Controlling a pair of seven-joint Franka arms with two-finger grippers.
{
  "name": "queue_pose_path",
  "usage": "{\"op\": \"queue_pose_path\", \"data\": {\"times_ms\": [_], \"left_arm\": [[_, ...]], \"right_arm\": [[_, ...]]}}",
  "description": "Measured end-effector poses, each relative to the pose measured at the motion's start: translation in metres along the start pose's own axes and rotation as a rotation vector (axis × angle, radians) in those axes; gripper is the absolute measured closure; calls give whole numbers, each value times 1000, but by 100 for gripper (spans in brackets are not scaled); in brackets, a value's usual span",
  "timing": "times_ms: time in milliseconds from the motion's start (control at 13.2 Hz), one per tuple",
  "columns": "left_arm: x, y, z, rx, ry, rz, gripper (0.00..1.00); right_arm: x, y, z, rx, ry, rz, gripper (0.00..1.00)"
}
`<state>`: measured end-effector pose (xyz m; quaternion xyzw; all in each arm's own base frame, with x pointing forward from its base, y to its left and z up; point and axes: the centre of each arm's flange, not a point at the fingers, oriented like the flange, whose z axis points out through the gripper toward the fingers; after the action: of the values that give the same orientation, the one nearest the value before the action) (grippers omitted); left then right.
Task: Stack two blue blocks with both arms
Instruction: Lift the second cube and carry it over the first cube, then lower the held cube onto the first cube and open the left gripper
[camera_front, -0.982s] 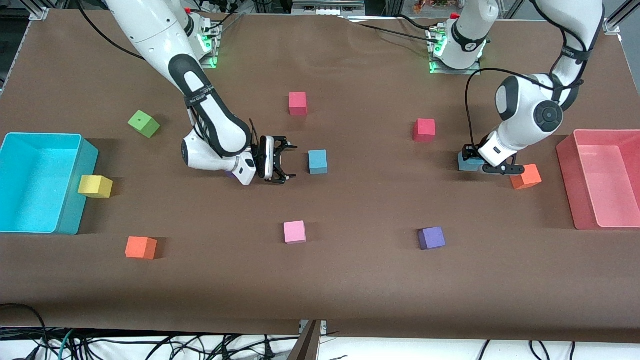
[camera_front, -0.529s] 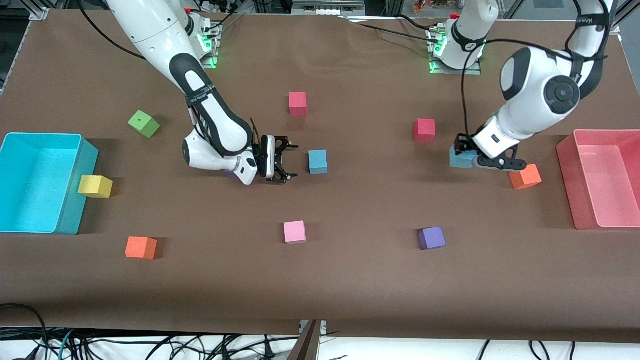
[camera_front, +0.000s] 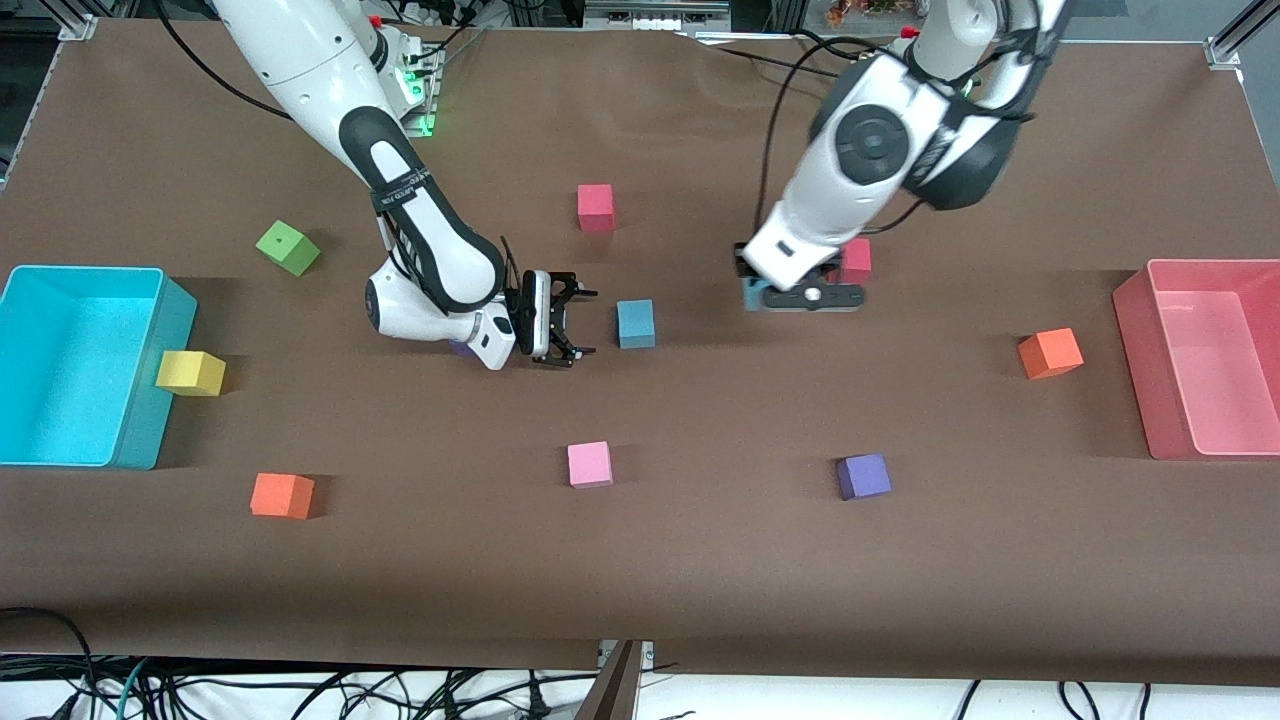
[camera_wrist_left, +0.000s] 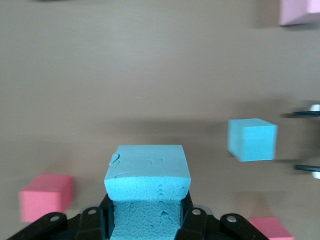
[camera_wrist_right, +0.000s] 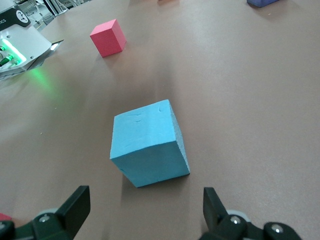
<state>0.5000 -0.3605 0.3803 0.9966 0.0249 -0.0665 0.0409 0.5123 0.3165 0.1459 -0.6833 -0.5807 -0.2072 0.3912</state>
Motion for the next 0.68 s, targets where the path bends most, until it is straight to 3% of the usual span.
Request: {"op": "queue_pose_path", "data": {"times_ms": [378,680], "left_arm": [[-17,109,70,-11,-32,-56,49],[-5,129,89,-12,-27,-90,49]], "right_arm": [[0,0,0,0,0,0,0],[0,0,0,0,0,0,0]]}}
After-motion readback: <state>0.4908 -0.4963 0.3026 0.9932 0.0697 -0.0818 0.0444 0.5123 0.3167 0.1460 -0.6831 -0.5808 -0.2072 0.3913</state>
